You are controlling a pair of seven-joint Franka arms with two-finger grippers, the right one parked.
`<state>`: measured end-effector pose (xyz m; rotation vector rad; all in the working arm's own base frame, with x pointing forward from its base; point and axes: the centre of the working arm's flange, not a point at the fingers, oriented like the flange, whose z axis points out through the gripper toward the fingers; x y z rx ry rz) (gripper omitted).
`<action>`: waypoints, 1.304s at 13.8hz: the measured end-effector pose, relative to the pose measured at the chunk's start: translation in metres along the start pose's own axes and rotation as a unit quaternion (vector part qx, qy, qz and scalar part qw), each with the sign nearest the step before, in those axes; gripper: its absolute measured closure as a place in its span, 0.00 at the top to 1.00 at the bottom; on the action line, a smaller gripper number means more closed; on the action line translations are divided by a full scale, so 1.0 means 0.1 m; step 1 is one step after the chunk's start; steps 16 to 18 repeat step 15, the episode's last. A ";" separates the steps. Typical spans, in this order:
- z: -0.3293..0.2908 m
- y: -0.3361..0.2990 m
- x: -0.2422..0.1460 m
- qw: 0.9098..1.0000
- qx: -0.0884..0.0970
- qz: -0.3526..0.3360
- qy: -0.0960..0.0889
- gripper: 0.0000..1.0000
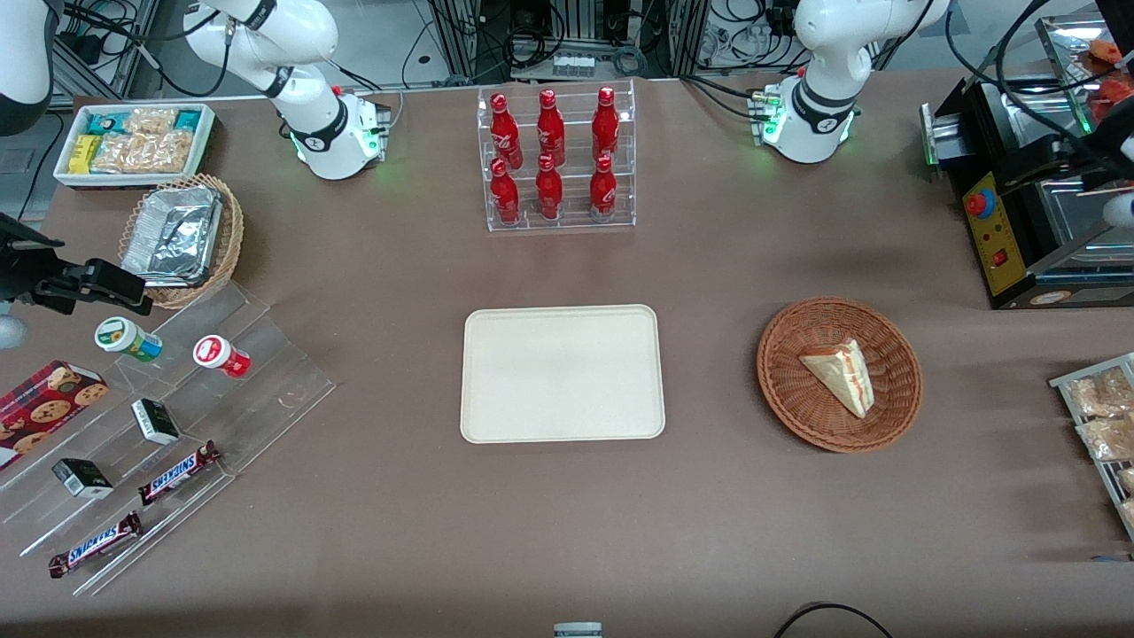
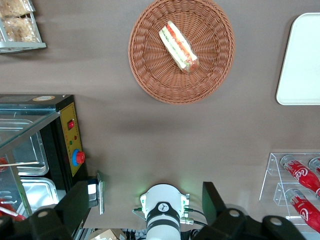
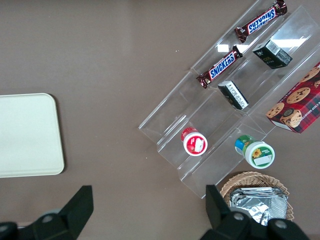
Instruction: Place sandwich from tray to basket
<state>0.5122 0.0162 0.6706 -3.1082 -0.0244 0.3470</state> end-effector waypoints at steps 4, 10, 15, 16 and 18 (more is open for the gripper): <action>-0.08 -0.05 -0.09 1.000 -0.008 -0.005 0.009 1.00; 0.04 -0.05 -0.03 1.000 -0.009 -0.007 -0.005 1.00; 0.17 0.07 0.08 1.000 -0.006 -0.008 -0.019 1.00; 0.17 0.07 0.08 1.000 -0.006 -0.008 -0.019 1.00; 0.17 0.07 0.08 1.000 -0.006 -0.008 -0.019 1.00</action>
